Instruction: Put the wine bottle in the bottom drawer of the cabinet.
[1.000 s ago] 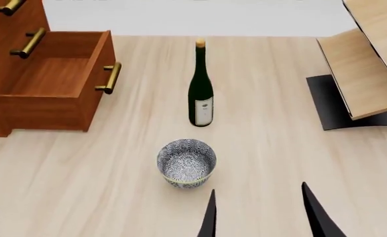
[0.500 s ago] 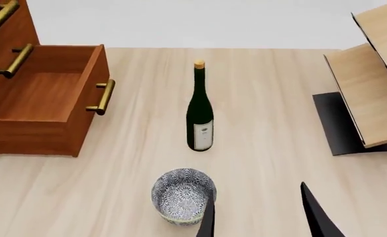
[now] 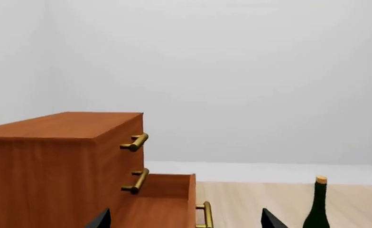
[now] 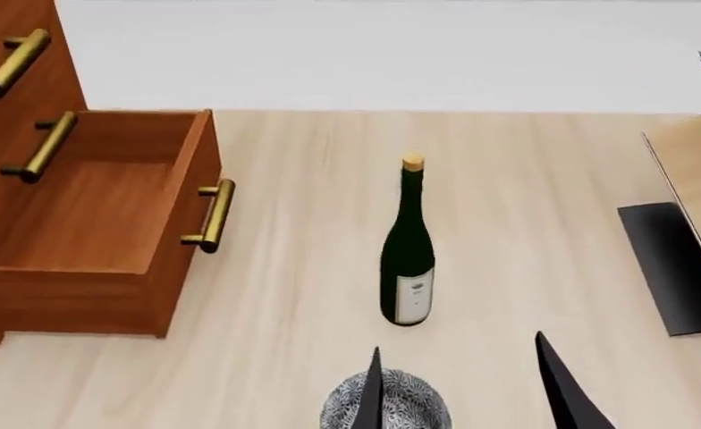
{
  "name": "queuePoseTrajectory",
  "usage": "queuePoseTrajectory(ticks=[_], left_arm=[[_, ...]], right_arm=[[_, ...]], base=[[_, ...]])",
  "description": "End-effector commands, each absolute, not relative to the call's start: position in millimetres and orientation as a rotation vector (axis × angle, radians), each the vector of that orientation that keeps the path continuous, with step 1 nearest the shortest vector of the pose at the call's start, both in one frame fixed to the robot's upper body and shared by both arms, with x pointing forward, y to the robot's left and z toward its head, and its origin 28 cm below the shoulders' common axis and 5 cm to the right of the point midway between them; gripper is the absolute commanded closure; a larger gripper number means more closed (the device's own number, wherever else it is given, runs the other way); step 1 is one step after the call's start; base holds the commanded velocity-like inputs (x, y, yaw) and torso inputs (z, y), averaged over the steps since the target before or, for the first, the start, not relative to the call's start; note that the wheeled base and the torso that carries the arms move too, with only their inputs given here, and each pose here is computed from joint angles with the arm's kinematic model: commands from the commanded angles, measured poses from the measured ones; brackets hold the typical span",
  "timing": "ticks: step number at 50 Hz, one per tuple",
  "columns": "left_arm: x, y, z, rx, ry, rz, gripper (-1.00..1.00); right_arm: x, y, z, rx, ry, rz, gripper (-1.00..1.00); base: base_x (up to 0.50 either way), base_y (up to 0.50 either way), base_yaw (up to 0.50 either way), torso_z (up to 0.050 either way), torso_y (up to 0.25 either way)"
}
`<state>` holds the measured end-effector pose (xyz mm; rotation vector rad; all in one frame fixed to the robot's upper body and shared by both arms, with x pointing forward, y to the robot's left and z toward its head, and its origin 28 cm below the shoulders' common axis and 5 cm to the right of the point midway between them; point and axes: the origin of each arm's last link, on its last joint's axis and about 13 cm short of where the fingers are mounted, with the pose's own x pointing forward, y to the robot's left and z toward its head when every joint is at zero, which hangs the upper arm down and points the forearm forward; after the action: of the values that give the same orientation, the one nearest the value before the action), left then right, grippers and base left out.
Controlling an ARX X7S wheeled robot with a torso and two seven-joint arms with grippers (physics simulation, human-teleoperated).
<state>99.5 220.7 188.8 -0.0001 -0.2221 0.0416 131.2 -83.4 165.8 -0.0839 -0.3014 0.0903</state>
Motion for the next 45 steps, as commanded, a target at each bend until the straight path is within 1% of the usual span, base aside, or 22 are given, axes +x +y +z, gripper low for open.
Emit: queuePoseTrajectory(ticks=[1,20,39,45], left_arm=[[99.3,220.7,188.6,-0.003,-0.223,0.045,-1.0],[99.3,220.7,188.5,-0.001,-0.22,0.045,-1.0],[100.1,219.2,188.4,-0.002,-0.217,0.042,-1.0],[100.0,219.0,187.7,-0.003,-0.215,0.044,-1.0]], right_arm=[[131.3,-82.9,165.5,-0.086,-0.302,0.097,-1.0],[131.8,-82.8,164.2,-0.08,-0.296,0.097,-1.0],[132.3,-80.5,164.9,-0.079,-0.299,0.112,-1.0],[133.9,-84.7,163.7,-0.076,-0.294,0.093,-1.0]], base=[[0.23,0.27,0.0,0.0,0.0],[0.24,0.28,0.0,0.0,0.001],[0.2,0.22,0.0,0.0,0.001],[0.19,0.22,0.0,0.0,0.0]])
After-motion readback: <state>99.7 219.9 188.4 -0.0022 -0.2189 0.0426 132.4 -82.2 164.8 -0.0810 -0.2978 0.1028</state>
